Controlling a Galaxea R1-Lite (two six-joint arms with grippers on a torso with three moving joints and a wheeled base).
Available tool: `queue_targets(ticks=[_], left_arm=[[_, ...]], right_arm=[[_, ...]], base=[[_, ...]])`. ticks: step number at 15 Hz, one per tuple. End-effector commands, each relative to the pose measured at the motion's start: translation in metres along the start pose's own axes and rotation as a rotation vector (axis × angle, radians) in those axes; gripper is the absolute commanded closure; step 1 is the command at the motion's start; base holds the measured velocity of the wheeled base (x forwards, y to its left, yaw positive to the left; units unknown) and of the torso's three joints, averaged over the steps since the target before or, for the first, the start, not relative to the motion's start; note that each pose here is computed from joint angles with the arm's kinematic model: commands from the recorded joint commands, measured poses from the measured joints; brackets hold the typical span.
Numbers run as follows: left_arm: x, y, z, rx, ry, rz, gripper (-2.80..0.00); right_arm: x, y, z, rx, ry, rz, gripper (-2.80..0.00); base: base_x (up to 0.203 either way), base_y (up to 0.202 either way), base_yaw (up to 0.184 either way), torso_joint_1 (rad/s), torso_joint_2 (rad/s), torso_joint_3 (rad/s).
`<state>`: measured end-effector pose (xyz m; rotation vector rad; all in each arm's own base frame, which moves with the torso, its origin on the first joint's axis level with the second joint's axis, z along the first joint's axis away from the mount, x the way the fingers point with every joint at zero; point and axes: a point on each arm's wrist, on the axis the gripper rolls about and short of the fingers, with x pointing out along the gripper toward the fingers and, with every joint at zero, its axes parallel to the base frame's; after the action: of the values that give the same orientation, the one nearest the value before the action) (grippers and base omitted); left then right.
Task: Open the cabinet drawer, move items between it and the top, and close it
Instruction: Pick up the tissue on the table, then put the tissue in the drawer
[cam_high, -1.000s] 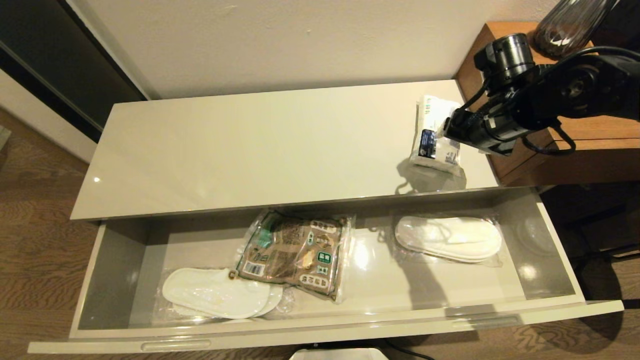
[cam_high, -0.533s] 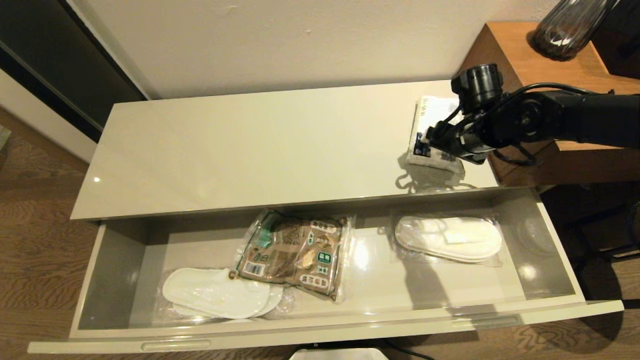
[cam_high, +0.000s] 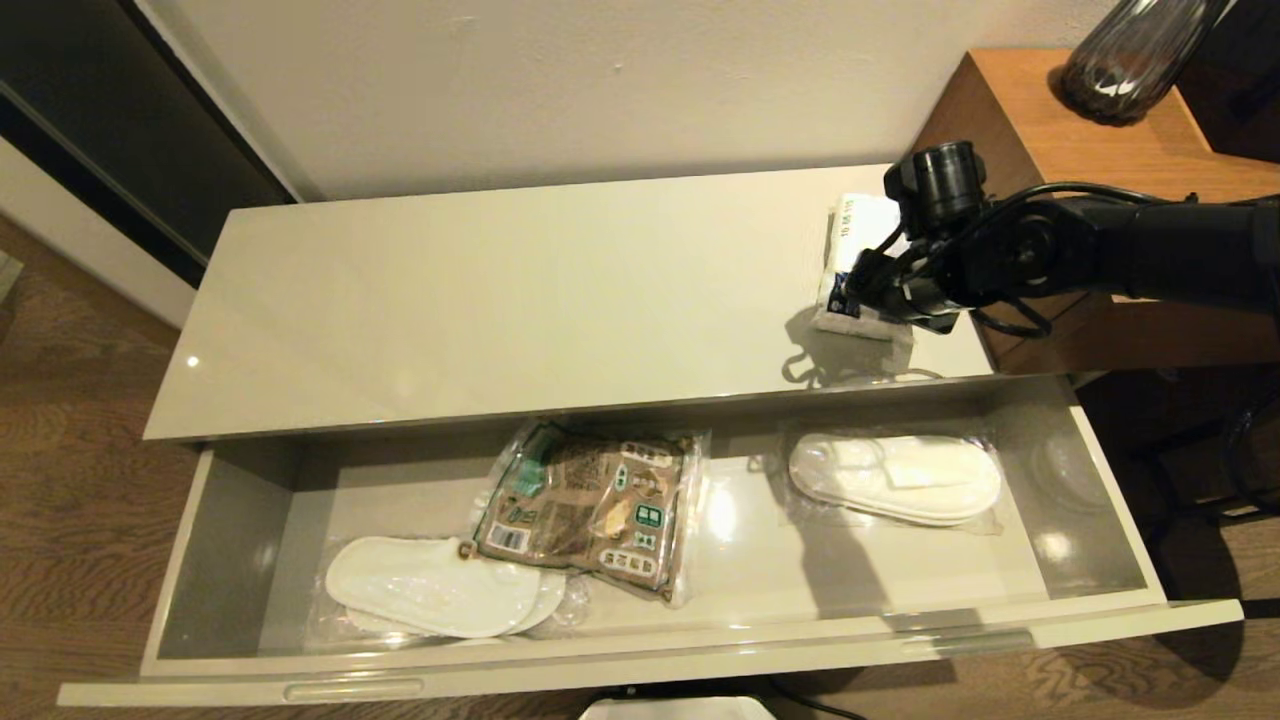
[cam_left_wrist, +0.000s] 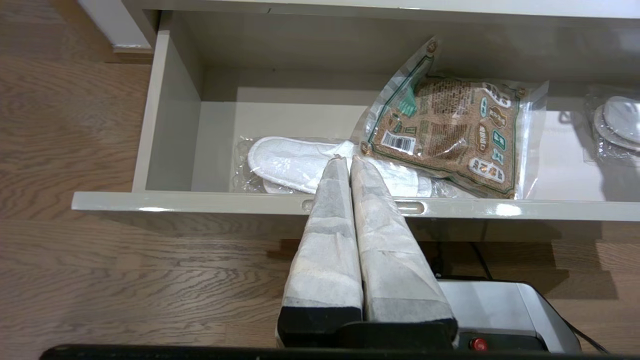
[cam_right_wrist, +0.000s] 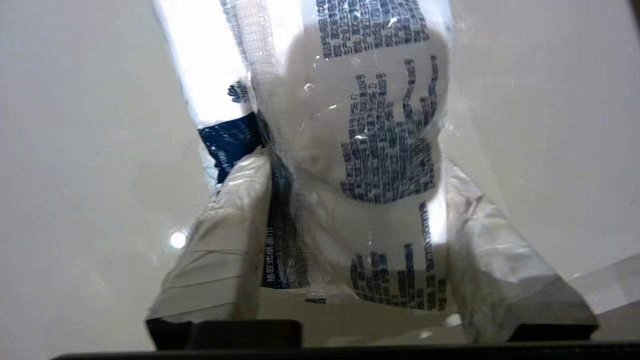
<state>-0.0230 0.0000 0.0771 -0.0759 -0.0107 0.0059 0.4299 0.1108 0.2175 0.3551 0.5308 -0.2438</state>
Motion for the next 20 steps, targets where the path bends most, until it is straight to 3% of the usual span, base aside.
queue_targets(ticks=[1,4,8,13,17,20], left_arm=[[0.0,0.0,0.0,-0.001,0.0,0.001,0.0],[0.0,0.0,0.0,-0.001,0.0,0.001,0.0],[0.0,0.0,0.0,-0.001,0.0,0.001,0.0],[0.0,0.0,0.0,-0.001,0.0,0.0,0.0],[0.0,0.0,0.0,-0.001,0.0,0.001,0.0],[0.0,0.0,0.0,-0.001,0.0,0.001,0.0]], right_arm=[[0.002,-0.001,-0.004,-0.001,0.025,0.0,0.0],[-0.01,-0.004,-0.002,0.034,0.063,0.002,0.0],[-0.066,-0.02,0.002,0.11,0.189,0.094,0.0],[-0.133,-0.053,-0.024,0.088,0.279,0.117,0.0],[-0.161,-0.077,-0.047,0.069,0.346,0.118,0.0],[-0.158,-0.089,-0.076,0.038,0.437,0.074,0.0]], base=[[0.0,0.0,0.0,0.0,0.0,0.0],[0.0,0.0,0.0,0.0,0.0,0.0],[0.0,0.0,0.0,0.0,0.0,0.0],[0.0,0.0,0.0,0.0,0.0,0.0],[0.0,0.0,0.0,0.0,0.0,0.0],[0.0,0.0,0.0,0.0,0.0,0.0]])
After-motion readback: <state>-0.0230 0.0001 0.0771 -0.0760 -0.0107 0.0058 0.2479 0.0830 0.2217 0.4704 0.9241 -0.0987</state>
